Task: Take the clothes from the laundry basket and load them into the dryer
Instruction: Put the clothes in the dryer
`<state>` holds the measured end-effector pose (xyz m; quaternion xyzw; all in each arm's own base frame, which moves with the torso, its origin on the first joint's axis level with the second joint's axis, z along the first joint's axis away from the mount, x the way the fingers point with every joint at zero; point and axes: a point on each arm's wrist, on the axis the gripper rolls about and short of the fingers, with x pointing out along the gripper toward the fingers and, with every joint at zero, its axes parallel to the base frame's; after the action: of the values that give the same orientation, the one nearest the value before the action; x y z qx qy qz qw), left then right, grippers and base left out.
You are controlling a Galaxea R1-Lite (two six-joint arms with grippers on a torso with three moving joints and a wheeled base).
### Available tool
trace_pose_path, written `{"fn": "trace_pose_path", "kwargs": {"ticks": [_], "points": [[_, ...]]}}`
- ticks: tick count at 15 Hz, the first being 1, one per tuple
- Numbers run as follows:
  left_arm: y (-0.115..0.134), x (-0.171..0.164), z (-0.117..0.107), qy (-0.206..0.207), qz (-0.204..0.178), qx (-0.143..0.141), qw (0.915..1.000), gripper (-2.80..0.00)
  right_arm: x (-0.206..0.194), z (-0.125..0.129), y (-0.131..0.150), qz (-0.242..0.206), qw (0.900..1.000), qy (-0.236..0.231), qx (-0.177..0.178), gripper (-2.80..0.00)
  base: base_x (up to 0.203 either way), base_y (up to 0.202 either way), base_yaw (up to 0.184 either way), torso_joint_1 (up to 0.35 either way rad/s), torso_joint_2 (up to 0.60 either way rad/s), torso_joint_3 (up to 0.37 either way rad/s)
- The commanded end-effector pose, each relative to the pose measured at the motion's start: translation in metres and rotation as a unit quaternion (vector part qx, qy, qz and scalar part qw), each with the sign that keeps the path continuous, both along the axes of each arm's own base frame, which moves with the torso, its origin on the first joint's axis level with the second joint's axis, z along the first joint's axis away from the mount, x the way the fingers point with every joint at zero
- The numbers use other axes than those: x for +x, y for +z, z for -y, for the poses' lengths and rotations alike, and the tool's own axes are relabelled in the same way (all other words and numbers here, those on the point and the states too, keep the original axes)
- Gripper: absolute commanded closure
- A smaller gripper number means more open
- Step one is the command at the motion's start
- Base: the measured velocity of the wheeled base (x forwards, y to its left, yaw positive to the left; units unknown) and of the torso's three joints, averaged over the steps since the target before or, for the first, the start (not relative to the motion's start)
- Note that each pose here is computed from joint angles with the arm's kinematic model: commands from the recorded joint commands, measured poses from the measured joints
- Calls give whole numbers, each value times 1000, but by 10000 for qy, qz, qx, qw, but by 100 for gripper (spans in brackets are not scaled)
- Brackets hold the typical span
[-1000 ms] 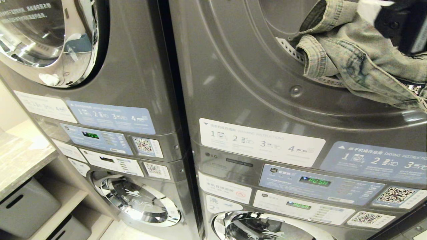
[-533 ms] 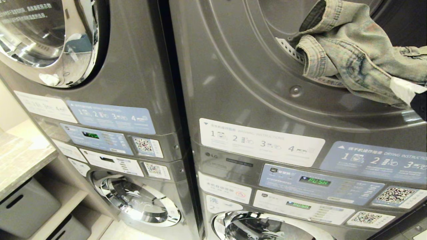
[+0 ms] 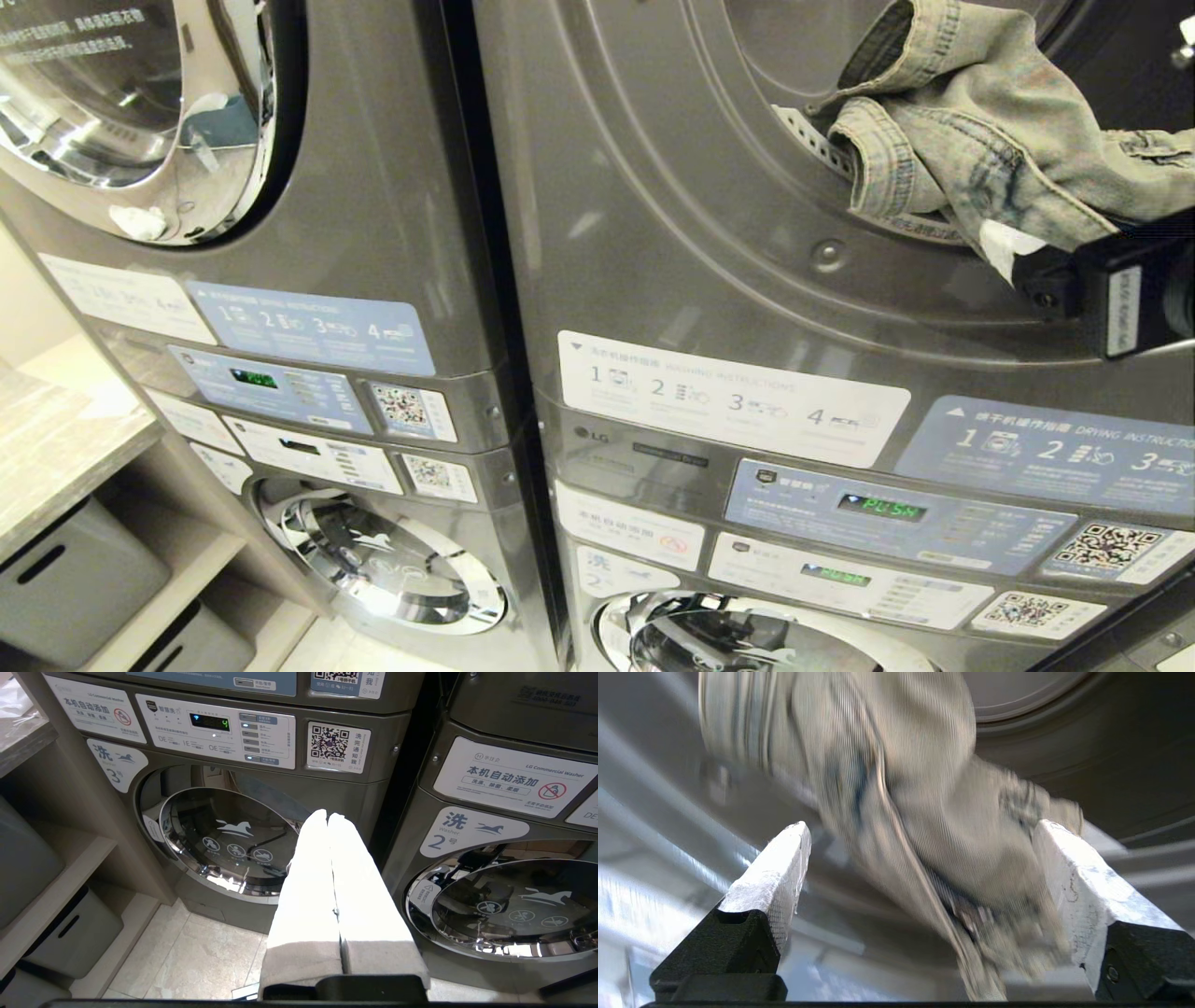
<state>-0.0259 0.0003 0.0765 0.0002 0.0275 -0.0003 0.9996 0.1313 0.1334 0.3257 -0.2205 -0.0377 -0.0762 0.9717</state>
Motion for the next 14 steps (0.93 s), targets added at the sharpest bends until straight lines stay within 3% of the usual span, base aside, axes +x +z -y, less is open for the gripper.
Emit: {"fn": "trace_pose_path", "kwargs": {"ticks": [1, 2, 3, 11, 14], "points": [[0, 0, 0, 3, -1, 0, 10000, 0, 18, -21, -2, -53, 9999, -132, -45, -280, 0, 0, 0, 0, 0, 0], [0, 0, 0, 3, -1, 0, 10000, 0, 21, -25, 0, -17, 9997, -244, 37, -280, 0, 0, 0, 0, 0, 0], [0, 0, 0, 3, -1, 0, 10000, 0, 22, -27, 0, -20, 9996, -273, 43, 0, 0, 0, 0, 0, 0, 0], [0, 0, 0, 3, -1, 0, 10000, 0, 31, -32, 1, -61, 9983, -580, 81, 0, 0, 0, 0, 0, 0, 0], [0, 0, 0, 3, -1, 0, 10000, 0, 49, -30, 16, 89, 9956, -890, 291, 0, 0, 0, 0, 0, 0, 0]]}}
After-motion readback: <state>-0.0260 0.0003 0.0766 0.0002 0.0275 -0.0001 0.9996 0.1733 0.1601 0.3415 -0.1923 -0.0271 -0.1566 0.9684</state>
